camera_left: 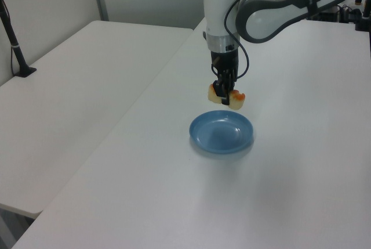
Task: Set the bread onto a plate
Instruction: 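Carry the bread roll over the blue plate and lower it, then open the gripper to release the bread onto the plate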
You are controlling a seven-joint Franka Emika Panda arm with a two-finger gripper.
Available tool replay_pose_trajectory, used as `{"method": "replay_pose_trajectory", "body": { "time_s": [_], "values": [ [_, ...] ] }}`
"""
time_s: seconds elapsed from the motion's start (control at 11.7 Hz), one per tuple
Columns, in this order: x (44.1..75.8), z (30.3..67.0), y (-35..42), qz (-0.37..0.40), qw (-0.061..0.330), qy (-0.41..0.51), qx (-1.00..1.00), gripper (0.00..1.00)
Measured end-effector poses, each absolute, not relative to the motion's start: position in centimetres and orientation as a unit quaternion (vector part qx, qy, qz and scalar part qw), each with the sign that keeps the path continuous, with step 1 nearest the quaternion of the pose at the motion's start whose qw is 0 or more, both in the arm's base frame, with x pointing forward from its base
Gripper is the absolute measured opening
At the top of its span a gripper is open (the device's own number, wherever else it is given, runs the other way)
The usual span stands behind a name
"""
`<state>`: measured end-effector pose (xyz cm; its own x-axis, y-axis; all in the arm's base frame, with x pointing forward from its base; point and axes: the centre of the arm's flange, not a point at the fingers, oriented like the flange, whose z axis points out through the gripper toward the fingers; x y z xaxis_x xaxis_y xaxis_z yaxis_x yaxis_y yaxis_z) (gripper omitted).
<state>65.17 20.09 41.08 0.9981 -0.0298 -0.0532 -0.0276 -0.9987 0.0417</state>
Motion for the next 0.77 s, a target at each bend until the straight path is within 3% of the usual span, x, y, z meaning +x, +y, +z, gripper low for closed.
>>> {"method": "replay_pose_trajectory", "body": {
  "time_s": [0.68,0.77],
  "values": [
    [66.0,32.7,22.4,-0.035,0.052,-0.018,0.998,0.44],
    [66.0,32.2,22.5,-0.037,0.053,-0.024,0.998,0.55]
  ]
}}
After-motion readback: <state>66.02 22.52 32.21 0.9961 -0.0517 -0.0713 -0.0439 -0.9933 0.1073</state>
